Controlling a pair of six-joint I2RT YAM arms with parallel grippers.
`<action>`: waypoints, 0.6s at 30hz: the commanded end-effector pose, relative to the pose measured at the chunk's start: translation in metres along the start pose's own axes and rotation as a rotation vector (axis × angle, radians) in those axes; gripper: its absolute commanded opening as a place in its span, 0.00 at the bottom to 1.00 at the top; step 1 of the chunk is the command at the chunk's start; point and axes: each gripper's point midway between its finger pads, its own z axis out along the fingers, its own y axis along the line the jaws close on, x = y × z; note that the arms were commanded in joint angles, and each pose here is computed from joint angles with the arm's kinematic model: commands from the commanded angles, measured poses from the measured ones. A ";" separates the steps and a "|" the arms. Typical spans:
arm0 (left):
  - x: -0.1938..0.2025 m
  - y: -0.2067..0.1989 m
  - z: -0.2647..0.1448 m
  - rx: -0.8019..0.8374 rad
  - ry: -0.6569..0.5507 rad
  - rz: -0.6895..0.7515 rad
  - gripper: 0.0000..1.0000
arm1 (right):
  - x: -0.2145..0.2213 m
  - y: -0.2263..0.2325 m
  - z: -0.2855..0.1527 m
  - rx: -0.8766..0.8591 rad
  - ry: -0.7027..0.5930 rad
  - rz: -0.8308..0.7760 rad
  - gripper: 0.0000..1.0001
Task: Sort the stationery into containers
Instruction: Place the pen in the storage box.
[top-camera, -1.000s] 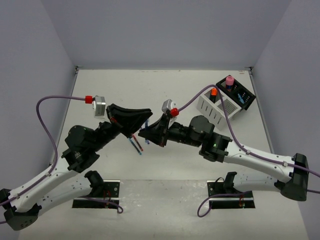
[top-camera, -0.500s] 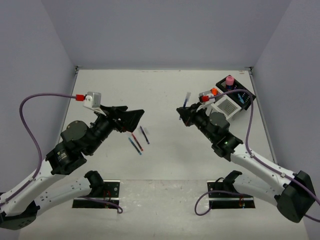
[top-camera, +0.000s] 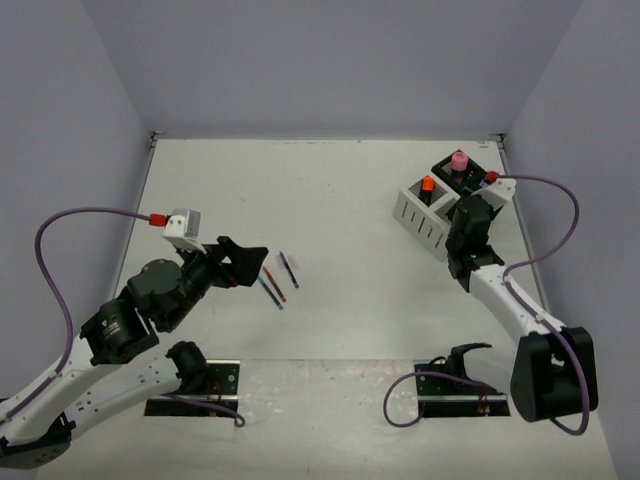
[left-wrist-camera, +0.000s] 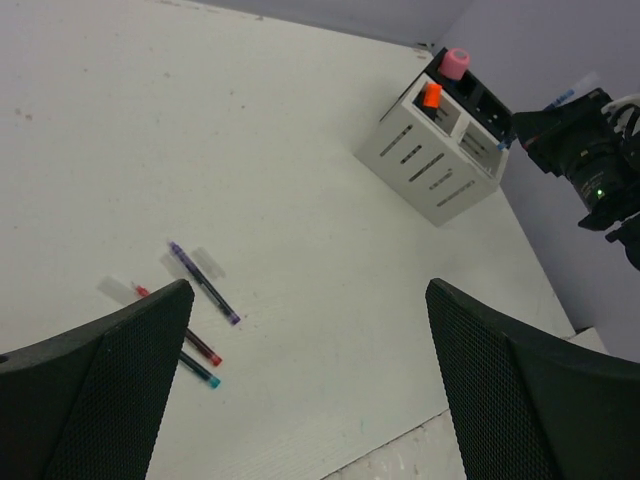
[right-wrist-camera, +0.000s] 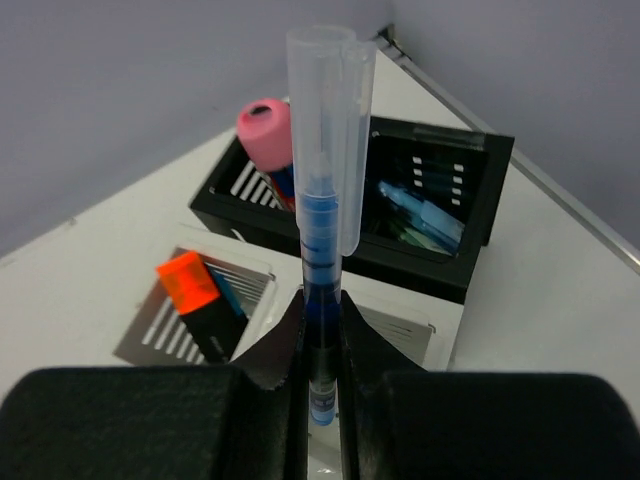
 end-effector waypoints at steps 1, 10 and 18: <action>0.006 0.016 -0.004 -0.059 0.031 0.082 1.00 | -0.001 0.004 0.023 0.045 -0.002 0.071 0.00; 0.033 0.025 0.004 -0.057 0.082 0.134 1.00 | 0.009 0.005 0.022 0.038 0.035 0.080 0.10; 0.031 0.025 -0.001 -0.039 0.062 0.122 1.00 | 0.010 0.002 0.015 0.031 0.041 0.087 0.11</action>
